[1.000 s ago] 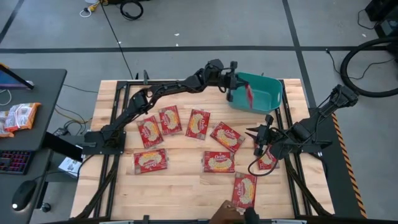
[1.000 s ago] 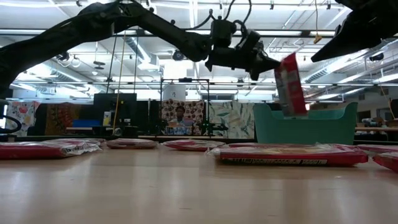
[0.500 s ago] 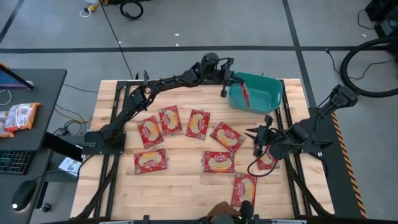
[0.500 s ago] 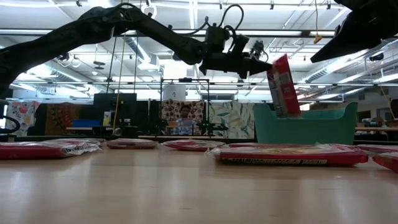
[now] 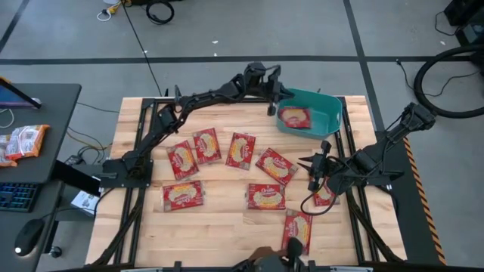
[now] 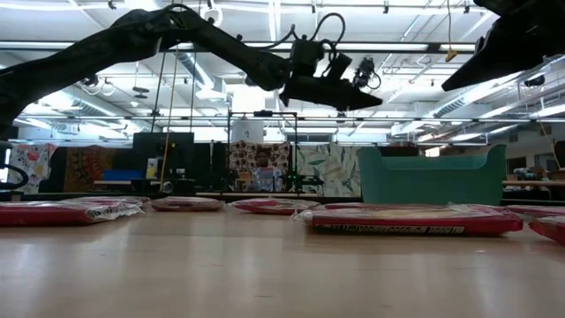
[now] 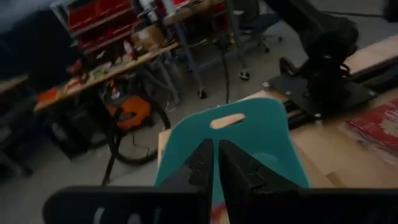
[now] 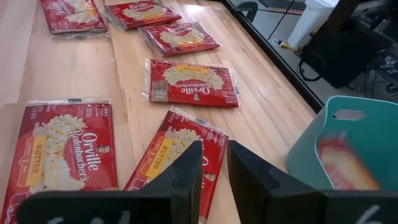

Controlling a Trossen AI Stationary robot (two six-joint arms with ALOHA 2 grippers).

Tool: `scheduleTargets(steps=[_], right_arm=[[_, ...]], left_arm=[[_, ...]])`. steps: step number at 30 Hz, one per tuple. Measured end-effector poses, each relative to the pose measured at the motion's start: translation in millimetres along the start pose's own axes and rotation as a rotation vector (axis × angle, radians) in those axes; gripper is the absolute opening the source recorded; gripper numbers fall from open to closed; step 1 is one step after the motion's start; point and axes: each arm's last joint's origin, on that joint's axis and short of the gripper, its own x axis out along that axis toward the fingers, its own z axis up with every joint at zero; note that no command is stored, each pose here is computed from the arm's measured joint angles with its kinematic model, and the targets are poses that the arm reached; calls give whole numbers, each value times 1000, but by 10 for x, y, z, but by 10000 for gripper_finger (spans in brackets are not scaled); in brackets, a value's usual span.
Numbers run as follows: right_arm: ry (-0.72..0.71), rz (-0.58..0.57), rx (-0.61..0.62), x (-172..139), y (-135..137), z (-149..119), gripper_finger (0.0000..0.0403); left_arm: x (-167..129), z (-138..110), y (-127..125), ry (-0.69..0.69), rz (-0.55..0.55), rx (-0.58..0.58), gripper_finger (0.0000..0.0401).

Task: Sort popcorn bags into baskets
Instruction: Put the popcorn bag into the blue bin

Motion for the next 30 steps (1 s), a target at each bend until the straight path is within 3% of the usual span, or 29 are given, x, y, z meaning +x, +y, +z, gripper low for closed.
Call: scheduleTargets(steps=[6, 10, 16, 23, 30], right_arm=[[0, 0, -2, 0, 0, 0, 80], [0, 0, -1, 0, 0, 1, 80], [-1, 0, -1, 0, 1, 2, 80], [-24, -20, 12, 1, 0, 19, 80], [-55, -10, 15, 9, 29, 66, 80]], left_arm=[[-194, 249, 38, 79, -20, -89, 52], [-382, 479, -85, 199, -127, -189, 71], [-702, 788, -466, 476, -290, -280, 77], [-833, 851, -974, 919, -290, -266, 78], [-893, 939, -1425, 1212, -281, -237, 78]])
